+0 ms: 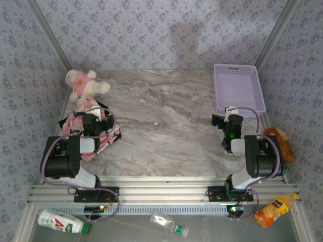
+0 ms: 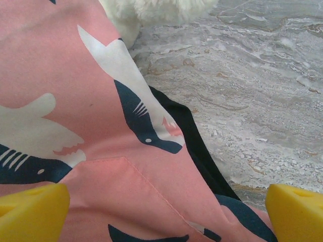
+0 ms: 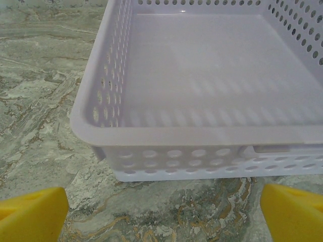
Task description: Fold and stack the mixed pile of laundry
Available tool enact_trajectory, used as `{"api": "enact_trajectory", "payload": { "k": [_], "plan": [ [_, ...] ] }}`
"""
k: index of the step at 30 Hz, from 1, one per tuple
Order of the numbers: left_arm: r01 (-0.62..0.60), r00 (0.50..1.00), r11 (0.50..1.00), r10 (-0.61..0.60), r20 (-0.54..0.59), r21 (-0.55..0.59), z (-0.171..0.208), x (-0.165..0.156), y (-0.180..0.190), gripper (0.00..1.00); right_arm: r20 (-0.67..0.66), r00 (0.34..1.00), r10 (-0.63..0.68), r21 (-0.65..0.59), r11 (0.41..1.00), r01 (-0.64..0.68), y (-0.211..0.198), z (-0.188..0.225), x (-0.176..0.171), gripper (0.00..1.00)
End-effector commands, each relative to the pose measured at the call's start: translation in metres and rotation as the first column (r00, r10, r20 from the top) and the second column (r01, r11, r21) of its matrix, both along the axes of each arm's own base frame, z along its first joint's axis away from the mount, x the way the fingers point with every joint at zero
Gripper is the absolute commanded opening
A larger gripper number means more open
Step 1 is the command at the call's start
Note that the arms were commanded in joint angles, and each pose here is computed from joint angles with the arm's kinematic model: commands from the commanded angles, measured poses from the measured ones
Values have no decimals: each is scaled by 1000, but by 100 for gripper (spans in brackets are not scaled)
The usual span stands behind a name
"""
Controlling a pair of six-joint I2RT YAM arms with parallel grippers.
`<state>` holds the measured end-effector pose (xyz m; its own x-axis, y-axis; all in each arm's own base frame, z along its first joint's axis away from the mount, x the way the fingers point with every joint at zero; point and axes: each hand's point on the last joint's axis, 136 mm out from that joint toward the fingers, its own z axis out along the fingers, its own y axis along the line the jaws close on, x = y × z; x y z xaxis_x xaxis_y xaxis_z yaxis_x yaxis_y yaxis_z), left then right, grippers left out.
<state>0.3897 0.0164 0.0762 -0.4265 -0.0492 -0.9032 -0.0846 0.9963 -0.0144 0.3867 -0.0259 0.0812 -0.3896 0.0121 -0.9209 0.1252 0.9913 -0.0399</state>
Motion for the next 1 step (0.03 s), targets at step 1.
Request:
{"api": "enact_trajectory", "payload": {
  "k": [1],
  "plan": [
    [2, 999, 1000, -2, 49, 15, 12, 8, 0, 100, 21, 1000, -4, -20, 1000, 4, -1, 6, 3, 100]
  ]
}}
